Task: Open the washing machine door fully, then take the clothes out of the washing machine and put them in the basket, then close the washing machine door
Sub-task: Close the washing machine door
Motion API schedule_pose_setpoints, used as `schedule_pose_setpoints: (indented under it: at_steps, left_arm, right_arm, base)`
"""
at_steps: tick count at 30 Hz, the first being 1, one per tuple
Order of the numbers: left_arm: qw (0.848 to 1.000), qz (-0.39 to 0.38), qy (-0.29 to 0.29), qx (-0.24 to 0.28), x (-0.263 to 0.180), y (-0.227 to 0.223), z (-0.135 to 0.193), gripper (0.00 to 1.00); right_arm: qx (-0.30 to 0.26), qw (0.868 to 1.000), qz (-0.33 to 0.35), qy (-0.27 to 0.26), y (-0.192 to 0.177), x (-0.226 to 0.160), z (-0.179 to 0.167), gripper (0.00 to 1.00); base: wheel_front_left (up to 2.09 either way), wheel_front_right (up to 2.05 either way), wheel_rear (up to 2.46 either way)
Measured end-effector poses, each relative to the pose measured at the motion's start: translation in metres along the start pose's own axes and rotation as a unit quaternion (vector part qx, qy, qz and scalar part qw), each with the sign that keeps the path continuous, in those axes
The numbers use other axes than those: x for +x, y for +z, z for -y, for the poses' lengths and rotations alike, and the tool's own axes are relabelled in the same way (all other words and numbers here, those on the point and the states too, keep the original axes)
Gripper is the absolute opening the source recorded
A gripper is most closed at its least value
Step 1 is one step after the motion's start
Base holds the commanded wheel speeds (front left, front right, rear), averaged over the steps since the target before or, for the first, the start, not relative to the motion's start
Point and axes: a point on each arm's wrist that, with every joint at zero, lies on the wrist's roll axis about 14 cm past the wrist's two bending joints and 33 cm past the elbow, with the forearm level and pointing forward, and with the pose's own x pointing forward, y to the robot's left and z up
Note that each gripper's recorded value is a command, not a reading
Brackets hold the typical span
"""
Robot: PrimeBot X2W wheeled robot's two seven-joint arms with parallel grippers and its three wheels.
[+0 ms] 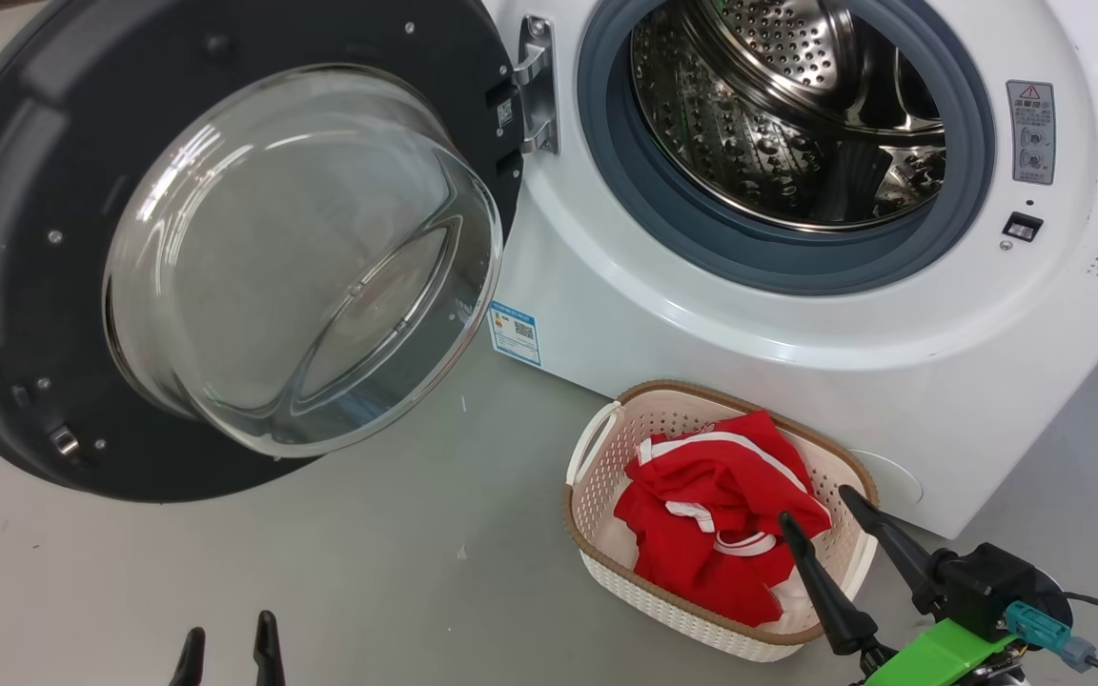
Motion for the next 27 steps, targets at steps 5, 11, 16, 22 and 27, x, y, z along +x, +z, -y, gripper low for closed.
schedule_pose_setpoints:
  at_steps: [5, 11, 16, 22, 27]
  left_arm:
    - [1.0, 0.004, -0.007, -0.011, 0.001, 0.003, 0.004, 0.46]
    - [0.999, 0.039, -0.023, -0.029, 0.007, 0.024, 0.007, 0.0]
    - [0.99, 0.138, -0.035, -0.015, 0.022, 0.088, 0.006, 0.0]
    - [0.957, 0.287, -0.037, -0.002, 0.034, 0.189, -0.002, 0.0]
    - [0.93, 0.364, -0.04, 0.031, 0.049, 0.255, -0.012, 0.0]
  right_arm:
    - [0.0, 1.0, 0.0, 0.0, 0.0, -0.001, -0.001, 1.0]
    - [0.004, 1.0, 0.006, -0.014, 0.004, -0.003, 0.006, 1.0]
    - [0.012, 0.999, 0.012, -0.03, 0.005, -0.008, 0.012, 1.0]
    - [0.027, 0.998, 0.005, -0.049, -0.005, -0.017, 0.016, 1.0]
    - [0.032, 0.998, 0.005, -0.055, -0.007, -0.018, 0.021, 1.0]
  base:
    - [0.0, 0.0, 0.0]
    - [0.0, 0.0, 0.0]
    - [0.0, 0.0, 0.0]
    - [0.0, 0.0, 0.0]
    - [0.0, 0.0, 0.0]
